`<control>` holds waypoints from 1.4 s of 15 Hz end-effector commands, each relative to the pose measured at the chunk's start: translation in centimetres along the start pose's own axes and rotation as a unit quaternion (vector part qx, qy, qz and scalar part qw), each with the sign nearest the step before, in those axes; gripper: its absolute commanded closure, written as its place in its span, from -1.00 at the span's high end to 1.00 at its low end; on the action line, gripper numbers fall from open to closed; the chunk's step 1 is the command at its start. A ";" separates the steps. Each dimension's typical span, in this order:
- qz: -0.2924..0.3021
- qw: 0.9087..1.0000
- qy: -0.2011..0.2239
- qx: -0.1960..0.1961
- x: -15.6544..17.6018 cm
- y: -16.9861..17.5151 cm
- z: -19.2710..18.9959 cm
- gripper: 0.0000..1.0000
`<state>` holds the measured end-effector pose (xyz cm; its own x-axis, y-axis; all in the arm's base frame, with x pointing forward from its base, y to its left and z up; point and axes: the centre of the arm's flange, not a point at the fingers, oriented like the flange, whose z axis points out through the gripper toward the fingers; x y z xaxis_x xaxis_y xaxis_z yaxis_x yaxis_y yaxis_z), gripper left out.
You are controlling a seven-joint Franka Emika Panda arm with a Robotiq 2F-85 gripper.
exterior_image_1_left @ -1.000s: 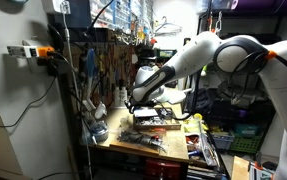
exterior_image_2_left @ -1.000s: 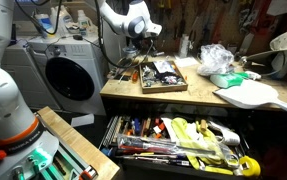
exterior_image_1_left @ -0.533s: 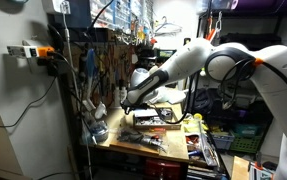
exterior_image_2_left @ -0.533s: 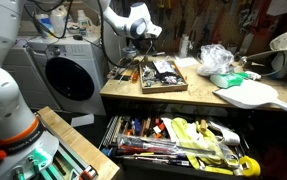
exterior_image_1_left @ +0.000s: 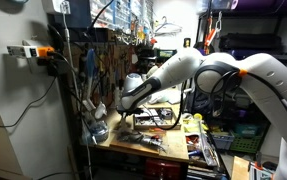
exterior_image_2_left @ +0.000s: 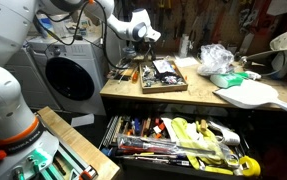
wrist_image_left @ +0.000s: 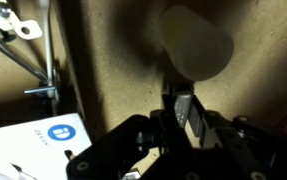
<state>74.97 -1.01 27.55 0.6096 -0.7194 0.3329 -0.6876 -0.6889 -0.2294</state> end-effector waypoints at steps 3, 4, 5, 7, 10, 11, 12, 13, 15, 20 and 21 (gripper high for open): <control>0.010 1.000 -0.004 -0.029 0.3 -1.5 1.1 -0.10; 0.007 0.999 -0.008 -0.031 0.4 -1.5 1.0 -0.07; 0.006 0.999 -0.008 -0.030 0.6 -1.4 0.6 0.05; 0.006 1.000 -0.008 -0.022 1.1 -1.3 -0.8 0.35; -0.003 1.000 -0.011 -0.011 1.7 -0.7 -3.0 0.79; -0.011 1.000 -0.019 -0.010 1.8 -0.4 -3.6 0.92; -0.026 0.999 -0.030 -0.014 1.9 0.2 -4.3 1.00; -0.042 0.998 -0.039 -0.015 2.0 0.8 -4.9 1.00; -0.080 0.995 -0.062 -0.012 1.8 2.4 -6.4 1.00; -0.172 0.978 -0.114 -0.028 0.8 6.8 -9.3 1.00; -0.188 0.974 -0.126 -0.031 0.5 7.6 -9.6 1.00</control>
<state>71.10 -4.56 34.29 0.8370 -0.5002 0.2219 -0.4899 -0.8656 -0.1036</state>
